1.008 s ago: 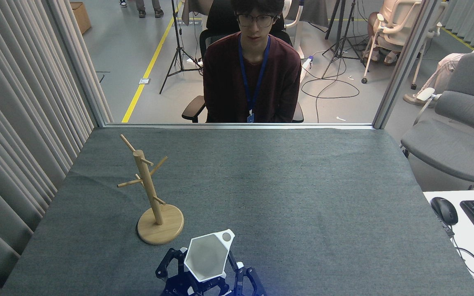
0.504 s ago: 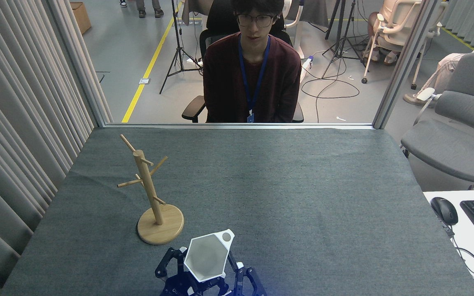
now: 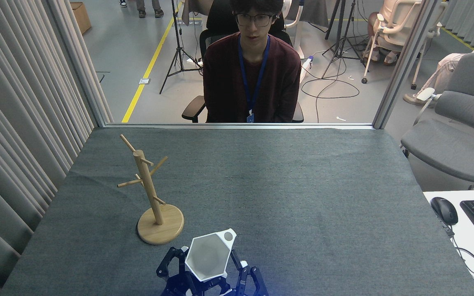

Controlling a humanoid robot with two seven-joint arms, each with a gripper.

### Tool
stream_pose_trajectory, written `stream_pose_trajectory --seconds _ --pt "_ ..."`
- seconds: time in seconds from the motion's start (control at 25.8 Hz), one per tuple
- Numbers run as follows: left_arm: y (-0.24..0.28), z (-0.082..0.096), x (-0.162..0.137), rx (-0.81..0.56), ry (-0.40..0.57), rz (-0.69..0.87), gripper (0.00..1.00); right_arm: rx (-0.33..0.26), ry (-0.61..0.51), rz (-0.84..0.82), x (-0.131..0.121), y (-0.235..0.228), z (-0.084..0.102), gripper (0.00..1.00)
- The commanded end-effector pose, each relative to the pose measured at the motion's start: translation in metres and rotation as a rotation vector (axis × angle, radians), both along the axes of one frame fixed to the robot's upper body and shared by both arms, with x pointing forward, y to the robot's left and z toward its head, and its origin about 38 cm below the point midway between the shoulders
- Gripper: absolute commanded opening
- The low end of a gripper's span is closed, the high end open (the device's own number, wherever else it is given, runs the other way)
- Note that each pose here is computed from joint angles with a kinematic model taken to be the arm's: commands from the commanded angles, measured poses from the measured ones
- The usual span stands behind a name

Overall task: Hang cup on storage rack
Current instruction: 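Release the right gripper and carry the cup with the left gripper toward the stand, then raise the cup with the left gripper up to a stand peg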

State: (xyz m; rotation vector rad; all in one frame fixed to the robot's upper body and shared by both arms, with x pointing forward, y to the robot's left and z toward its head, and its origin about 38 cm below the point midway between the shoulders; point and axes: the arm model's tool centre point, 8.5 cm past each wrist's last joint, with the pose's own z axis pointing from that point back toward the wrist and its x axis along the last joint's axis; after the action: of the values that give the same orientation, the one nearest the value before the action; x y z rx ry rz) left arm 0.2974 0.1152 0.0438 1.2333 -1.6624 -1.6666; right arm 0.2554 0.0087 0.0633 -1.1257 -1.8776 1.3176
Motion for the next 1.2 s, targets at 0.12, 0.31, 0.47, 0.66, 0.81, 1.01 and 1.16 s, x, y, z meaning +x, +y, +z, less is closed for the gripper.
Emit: stream_pose_trajectory --seconds 0.12,0.31,0.47,0.66,0.81,1.01,1.16 --pt "0.002 -0.001 0.003 0.006 0.001 0.021 0.3 0.028 -0.041 -0.003 -0.008 -0.007 0.013 0.98" --pt "0.003 0.0 0.004 0.007 -0.001 0.028 0.3 0.071 -0.107 0.006 -0.032 -0.026 0.023 0.98" --pt "0.004 0.001 0.004 0.004 -0.007 0.037 0.3 0.244 -0.097 -0.194 -0.007 -0.07 0.038 0.98" --pt "0.014 0.002 0.007 0.003 -0.027 0.108 0.3 0.415 0.176 -0.653 0.071 -0.157 0.008 0.98" --pt "0.052 0.006 0.016 0.015 -0.055 0.262 0.29 0.244 0.33 -0.751 0.078 -0.167 -0.041 0.98" --pt "0.128 0.016 0.019 0.038 -0.103 0.51 0.25 0.132 0.345 -0.746 0.071 -0.166 -0.06 0.98" --pt "0.184 0.019 0.03 0.075 -0.125 0.721 0.18 0.126 0.343 -0.744 0.073 -0.165 -0.06 0.98"
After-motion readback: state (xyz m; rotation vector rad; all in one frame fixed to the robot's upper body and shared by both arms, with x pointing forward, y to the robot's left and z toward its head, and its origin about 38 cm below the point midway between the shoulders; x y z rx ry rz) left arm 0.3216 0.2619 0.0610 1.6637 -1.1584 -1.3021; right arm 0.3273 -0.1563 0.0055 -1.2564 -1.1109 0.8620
